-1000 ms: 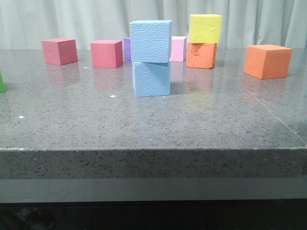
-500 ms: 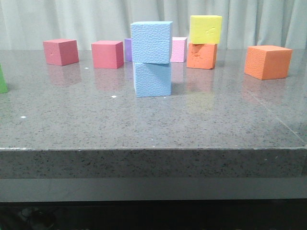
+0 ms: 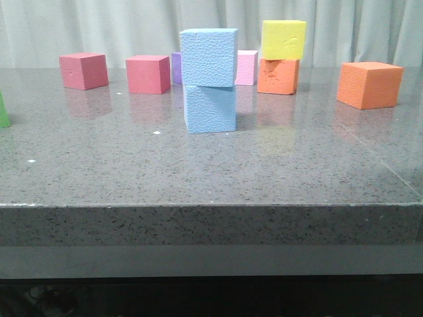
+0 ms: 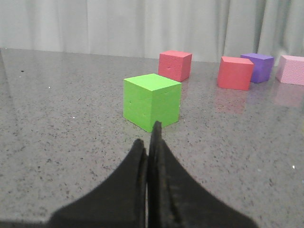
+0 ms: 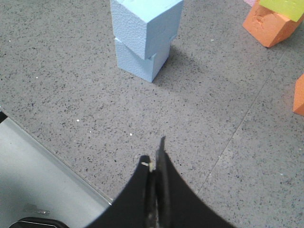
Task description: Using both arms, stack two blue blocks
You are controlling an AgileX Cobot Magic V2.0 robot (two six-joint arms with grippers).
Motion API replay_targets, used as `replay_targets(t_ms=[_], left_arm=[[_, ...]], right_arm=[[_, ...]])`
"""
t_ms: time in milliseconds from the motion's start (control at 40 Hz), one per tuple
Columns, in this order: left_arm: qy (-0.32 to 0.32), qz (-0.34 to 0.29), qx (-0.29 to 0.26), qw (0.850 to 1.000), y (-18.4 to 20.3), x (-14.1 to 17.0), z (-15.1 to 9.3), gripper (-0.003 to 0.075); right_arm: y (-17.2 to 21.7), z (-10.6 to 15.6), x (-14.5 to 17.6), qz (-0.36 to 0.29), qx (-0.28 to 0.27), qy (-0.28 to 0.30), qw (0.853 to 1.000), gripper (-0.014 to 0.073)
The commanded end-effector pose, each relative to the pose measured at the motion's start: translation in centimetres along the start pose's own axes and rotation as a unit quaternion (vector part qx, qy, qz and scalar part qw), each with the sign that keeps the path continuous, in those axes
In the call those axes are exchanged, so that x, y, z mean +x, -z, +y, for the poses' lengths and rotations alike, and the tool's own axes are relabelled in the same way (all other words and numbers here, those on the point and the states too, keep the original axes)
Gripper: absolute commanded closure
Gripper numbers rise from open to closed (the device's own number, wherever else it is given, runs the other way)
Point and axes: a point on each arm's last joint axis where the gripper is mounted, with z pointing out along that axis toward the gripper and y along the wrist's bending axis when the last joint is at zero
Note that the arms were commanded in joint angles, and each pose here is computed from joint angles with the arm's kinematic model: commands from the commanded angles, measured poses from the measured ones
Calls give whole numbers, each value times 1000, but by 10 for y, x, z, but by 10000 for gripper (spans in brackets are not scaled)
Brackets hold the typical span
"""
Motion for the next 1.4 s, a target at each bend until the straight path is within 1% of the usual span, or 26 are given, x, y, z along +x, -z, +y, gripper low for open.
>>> replay_targets(t_ms=[0,425,1375], left_arm=[[15,-53,1,999,1,-2,0,738],[-7,-51,1,999,1,1,0,738],[-7,-54,1,999,1,0,0,738]], right_arm=[[8,-1,-12,-45,4,1,999,664],[8,-1,-11,-45,4,1,999,664],[9,-1,-9,-47,4,1,999,664]])
